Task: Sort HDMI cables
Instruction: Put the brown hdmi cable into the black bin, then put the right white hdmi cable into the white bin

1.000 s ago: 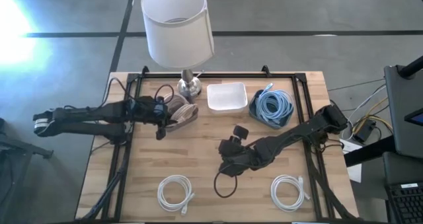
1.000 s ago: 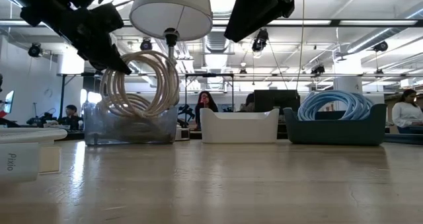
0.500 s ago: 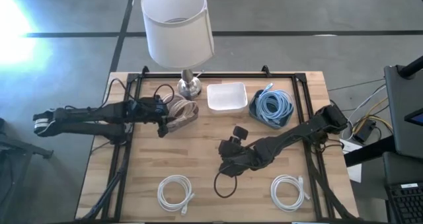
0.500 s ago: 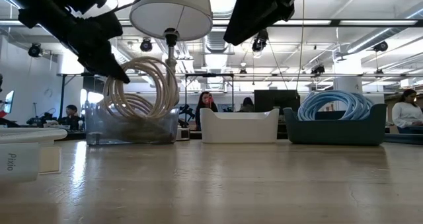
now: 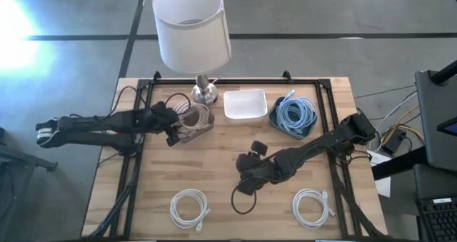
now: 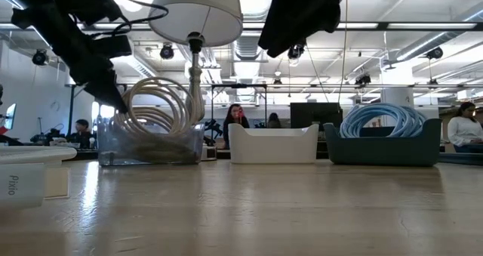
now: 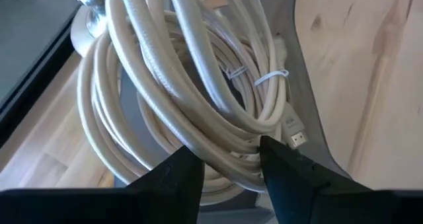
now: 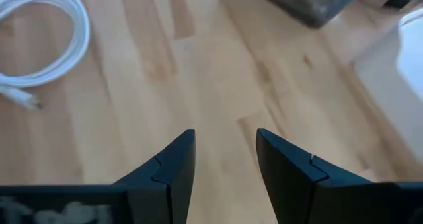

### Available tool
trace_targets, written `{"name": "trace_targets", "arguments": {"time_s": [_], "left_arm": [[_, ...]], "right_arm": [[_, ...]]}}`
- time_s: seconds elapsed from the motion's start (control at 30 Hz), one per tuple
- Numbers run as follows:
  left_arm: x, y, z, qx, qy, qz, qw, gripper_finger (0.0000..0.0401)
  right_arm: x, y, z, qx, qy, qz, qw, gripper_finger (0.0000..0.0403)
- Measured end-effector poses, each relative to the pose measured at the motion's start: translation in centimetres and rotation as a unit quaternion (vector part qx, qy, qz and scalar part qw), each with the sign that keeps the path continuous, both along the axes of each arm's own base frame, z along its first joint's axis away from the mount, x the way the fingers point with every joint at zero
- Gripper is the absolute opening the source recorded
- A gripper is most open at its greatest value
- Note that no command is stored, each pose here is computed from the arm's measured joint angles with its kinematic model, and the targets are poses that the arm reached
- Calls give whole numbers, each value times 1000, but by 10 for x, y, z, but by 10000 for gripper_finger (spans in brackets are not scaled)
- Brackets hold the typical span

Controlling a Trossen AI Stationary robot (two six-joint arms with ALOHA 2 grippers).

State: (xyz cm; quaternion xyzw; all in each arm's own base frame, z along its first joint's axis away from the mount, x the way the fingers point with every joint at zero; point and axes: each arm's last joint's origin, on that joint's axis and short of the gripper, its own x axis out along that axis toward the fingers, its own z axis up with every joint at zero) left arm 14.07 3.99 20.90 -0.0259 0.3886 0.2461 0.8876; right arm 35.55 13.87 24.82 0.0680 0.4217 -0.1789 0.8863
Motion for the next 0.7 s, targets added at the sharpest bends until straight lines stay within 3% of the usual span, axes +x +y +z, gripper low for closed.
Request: {"name": "trace_targets", "arguments": {"time_s": [0.23, 0.47, 0.57, 0.7], "left_arm": [[-1, 1, 18, 21, 2, 21, 1000, 147], [-4, 1, 37, 20, 11, 22, 1000, 147], [-6, 1, 46, 22, 12, 32, 999, 147], [-8, 4, 63, 67, 6, 73, 995, 147]], "right_arm": [[-1, 2, -1, 58, 10, -14, 998, 153], [-10, 3, -5, 99, 43, -66, 992, 158], [-17, 6, -8, 124, 71, -96, 985, 162], [-28, 13, -12, 174, 111, -151, 967, 164]]}}
